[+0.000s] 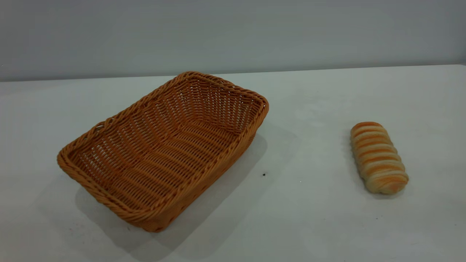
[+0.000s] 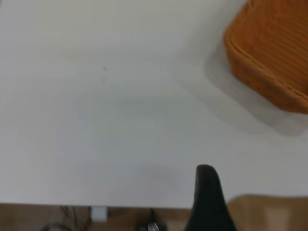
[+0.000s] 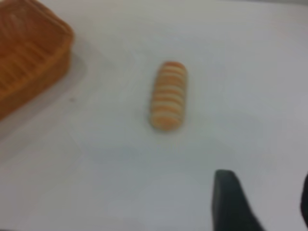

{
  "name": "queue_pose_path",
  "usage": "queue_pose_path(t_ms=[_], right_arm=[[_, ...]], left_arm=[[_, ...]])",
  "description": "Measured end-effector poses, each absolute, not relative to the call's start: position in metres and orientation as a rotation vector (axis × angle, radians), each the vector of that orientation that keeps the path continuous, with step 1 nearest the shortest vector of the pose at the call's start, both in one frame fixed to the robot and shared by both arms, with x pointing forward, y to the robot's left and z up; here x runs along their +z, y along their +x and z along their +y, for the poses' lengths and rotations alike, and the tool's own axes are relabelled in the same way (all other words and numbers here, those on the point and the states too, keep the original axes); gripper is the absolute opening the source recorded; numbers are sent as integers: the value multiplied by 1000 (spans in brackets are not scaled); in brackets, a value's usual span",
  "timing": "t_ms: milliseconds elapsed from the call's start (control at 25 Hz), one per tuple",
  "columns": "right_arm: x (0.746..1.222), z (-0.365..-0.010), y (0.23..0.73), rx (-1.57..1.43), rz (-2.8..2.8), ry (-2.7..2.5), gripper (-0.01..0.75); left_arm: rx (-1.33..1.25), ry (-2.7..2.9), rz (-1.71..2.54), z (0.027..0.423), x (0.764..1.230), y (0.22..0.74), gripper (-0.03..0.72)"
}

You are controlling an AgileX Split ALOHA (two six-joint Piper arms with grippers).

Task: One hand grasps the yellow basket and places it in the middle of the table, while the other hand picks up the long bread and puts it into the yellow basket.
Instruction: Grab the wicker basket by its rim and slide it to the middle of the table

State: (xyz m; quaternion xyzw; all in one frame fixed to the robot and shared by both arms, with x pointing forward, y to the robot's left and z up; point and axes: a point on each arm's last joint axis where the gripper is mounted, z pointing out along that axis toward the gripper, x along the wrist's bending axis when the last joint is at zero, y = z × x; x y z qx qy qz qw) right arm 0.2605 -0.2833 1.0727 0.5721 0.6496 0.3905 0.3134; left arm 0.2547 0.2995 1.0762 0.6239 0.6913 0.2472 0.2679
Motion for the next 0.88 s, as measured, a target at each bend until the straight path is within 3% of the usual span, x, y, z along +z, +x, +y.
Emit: queue_pose_path(t_ms=[200,600,880], right_arm=[[1076,-279,319,1042,1820,1510,547],[1056,-265,409,1265,1930,1491,544],[1034,-260,443,1368,1945,1551,544]], left_arm=[[451,1650,2018,298,1082,313,562],[41,1444,2334,295,1014,437,562],[-169,1470,2392,261,946,481,562]])
